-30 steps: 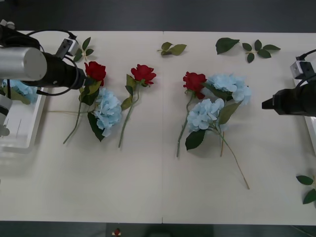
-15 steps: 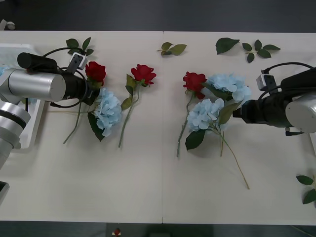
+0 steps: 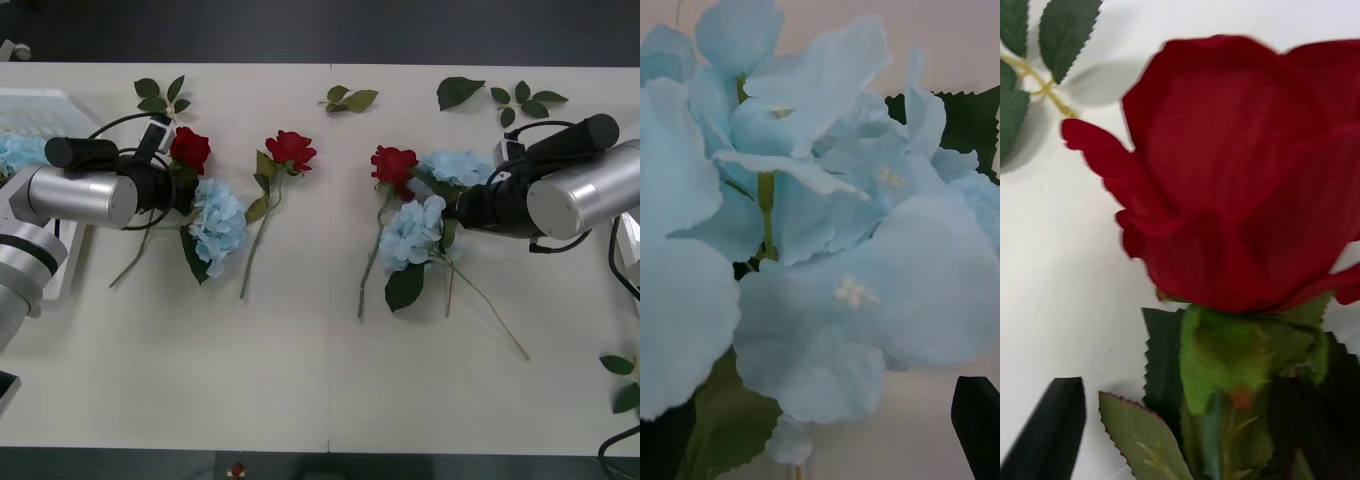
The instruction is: Put the red flowers into the right box and the blue flowers into the left box
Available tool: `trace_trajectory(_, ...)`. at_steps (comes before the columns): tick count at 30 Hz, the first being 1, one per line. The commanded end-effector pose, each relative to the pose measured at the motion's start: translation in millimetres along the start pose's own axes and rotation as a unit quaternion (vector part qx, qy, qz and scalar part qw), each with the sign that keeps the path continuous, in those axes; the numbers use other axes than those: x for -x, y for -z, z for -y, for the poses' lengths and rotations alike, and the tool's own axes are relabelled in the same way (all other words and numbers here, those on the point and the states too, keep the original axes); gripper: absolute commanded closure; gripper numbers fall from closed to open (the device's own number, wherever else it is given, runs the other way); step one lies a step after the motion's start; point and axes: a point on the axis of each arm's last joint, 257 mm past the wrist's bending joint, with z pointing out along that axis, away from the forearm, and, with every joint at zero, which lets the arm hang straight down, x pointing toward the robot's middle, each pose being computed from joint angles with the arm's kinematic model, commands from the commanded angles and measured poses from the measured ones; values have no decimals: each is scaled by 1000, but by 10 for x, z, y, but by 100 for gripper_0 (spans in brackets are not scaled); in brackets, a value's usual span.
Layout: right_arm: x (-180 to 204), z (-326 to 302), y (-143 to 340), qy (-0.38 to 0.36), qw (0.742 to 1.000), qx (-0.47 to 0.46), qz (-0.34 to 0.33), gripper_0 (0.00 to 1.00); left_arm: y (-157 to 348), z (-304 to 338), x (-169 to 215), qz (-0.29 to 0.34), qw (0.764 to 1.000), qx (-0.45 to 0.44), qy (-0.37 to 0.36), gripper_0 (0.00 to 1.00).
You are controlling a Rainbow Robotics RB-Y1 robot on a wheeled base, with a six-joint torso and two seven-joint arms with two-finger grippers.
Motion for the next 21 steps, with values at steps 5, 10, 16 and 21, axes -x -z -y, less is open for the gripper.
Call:
trace_trajectory(5, 205, -135, -135, -6, 1000, -8, 18, 0, 35, -3, 203, 14, 1000, -2, 27, 100)
trace_trajectory(10, 230, -155, -260, -4, 1000, -18, 17, 0, 99, 51, 401, 34, 999, -12, 33, 100)
trace_trajectory(16, 242, -166, -303, -3, 1000, -22, 17, 0, 393, -89, 524, 11, 998, -39, 55, 100)
trace_trajectory(21, 210, -187, -349, -4, 1000, -23, 11, 0, 803, -197, 548, -12, 995, -71, 72, 100)
